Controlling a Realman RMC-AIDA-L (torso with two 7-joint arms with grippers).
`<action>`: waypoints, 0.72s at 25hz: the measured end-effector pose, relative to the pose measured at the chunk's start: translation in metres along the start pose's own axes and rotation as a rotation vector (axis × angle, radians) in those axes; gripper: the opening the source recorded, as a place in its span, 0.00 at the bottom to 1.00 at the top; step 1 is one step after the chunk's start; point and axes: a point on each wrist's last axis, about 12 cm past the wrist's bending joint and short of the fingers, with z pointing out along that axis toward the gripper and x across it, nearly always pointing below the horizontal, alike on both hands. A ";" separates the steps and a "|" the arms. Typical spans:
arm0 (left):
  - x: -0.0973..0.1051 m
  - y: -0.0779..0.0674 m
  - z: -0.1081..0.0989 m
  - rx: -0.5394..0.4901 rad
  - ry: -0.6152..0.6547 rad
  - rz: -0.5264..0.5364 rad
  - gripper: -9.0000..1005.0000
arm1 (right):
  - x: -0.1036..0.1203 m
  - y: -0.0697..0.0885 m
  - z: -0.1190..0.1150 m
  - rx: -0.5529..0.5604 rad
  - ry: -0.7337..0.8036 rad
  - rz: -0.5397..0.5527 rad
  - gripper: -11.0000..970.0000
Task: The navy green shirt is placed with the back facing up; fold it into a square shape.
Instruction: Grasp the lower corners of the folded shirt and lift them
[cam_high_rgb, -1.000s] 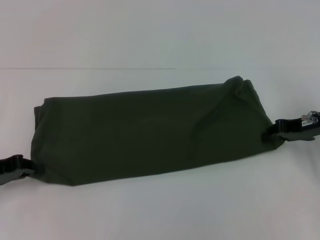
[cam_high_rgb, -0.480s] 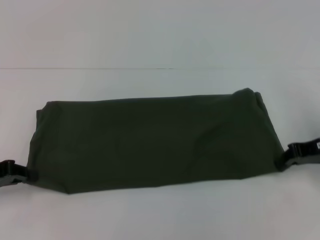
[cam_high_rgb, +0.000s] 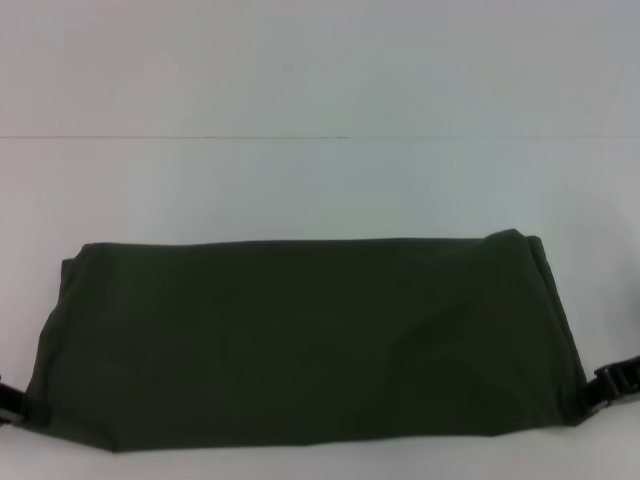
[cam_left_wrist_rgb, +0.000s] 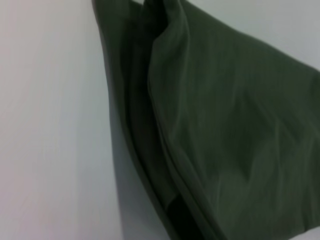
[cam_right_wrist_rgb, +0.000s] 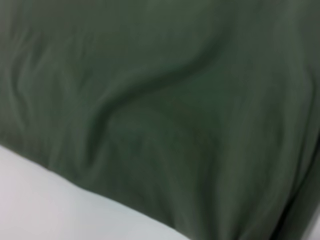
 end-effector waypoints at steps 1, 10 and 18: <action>0.002 0.000 -0.001 -0.003 0.020 0.001 0.05 | 0.002 0.001 0.002 -0.009 0.013 -0.008 0.02; 0.011 -0.004 -0.008 0.024 0.094 0.017 0.05 | 0.016 0.004 0.012 -0.049 0.065 -0.028 0.03; 0.008 -0.002 -0.005 0.004 0.068 0.018 0.05 | 0.017 0.003 0.011 -0.056 0.048 -0.016 0.04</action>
